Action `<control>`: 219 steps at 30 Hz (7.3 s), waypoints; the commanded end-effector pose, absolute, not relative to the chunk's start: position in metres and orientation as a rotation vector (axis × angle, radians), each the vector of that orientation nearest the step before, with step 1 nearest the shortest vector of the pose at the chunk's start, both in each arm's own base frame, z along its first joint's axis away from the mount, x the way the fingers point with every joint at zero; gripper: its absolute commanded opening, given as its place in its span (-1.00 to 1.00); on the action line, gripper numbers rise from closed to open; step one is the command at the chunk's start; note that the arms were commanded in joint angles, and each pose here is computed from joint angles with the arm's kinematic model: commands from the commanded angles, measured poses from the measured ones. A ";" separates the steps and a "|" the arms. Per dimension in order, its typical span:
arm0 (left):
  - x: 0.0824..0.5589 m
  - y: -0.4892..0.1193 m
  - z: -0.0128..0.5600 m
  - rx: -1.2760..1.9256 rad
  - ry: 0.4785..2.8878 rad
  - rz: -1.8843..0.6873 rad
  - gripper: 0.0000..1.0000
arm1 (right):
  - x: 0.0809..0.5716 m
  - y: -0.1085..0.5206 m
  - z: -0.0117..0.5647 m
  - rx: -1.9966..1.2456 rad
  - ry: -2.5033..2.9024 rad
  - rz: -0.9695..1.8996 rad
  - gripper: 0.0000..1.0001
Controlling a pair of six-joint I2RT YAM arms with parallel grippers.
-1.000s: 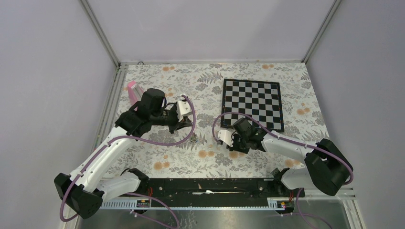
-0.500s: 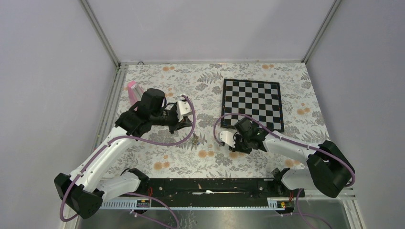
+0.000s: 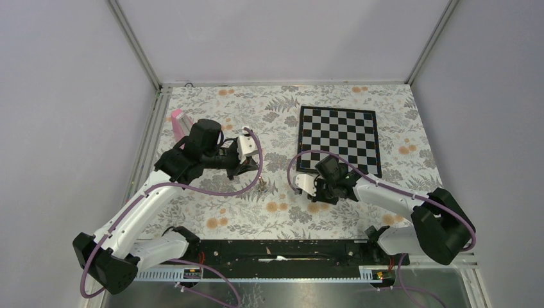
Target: Put the keys on the keyring
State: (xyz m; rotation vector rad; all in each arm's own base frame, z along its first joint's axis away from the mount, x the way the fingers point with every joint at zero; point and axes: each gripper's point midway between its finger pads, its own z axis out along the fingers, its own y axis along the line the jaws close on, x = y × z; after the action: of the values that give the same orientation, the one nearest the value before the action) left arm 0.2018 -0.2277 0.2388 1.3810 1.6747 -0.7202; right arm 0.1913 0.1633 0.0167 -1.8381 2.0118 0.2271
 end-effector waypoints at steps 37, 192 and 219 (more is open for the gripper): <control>0.201 -0.280 0.290 1.302 1.645 -1.129 -1.00 | 0.208 0.242 0.186 -1.581 1.560 0.562 -1.00; 0.168 -0.337 0.312 1.322 1.657 -1.566 -1.00 | 0.176 0.255 0.300 -1.572 1.136 0.636 -1.00; 0.170 -0.336 0.300 1.366 1.647 -1.489 -1.00 | 0.177 0.255 0.301 -1.564 1.152 0.649 -1.00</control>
State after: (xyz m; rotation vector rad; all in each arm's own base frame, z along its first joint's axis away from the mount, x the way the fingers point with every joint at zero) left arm 0.1716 -0.3339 0.2903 1.3265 1.7289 -1.5300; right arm 0.1783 0.2519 0.2881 -1.5787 1.2026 0.6333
